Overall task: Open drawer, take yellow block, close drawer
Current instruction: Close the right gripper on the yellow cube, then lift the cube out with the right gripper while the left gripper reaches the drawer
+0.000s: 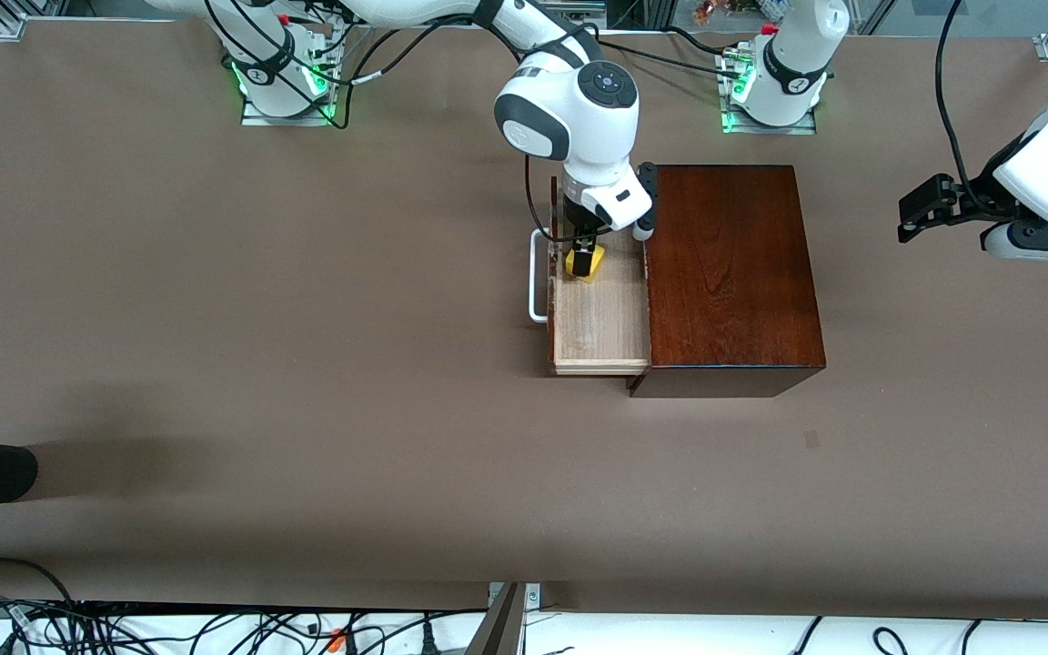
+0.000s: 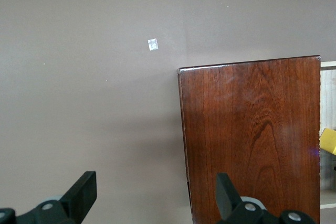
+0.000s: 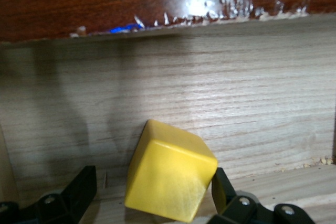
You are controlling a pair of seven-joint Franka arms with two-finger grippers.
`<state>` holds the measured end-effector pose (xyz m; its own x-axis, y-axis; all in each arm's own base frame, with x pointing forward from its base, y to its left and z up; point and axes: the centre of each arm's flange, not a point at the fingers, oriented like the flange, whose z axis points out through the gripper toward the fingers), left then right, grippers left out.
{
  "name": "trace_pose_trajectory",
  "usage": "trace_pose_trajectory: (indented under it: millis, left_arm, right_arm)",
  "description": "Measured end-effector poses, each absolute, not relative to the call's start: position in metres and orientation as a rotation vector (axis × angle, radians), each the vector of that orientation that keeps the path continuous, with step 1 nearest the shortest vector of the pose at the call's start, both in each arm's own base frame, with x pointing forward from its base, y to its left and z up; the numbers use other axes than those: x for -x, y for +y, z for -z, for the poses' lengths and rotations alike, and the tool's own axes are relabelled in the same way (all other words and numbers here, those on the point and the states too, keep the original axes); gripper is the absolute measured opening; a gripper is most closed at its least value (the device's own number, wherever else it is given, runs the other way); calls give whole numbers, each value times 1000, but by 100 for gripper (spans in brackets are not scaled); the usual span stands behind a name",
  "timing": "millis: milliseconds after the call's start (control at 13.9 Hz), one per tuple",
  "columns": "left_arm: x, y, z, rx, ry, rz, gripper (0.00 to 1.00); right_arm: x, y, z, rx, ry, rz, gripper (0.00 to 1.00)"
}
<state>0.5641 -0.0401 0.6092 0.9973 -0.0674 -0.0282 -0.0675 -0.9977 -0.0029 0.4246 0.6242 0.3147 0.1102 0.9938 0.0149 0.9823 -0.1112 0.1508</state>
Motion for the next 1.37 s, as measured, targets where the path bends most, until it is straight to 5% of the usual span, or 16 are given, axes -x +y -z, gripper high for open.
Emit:
trace_pose_trajectory:
  millis: [288,648,1368]
  left_arm:
    - [-564,-40,-610,3136,106,-41,100]
    - [-564,-40,-611,3136,106,-39,100]
    - [-564,-48,-611,3135,127,-38,100]
  right_arm:
    - [-426,625,-317,-2266,2019,-181,55]
    - [-434,623,-338,-2307,1980,-154,55]
    - [-511,526,-500,-2631,1751,-142,55]
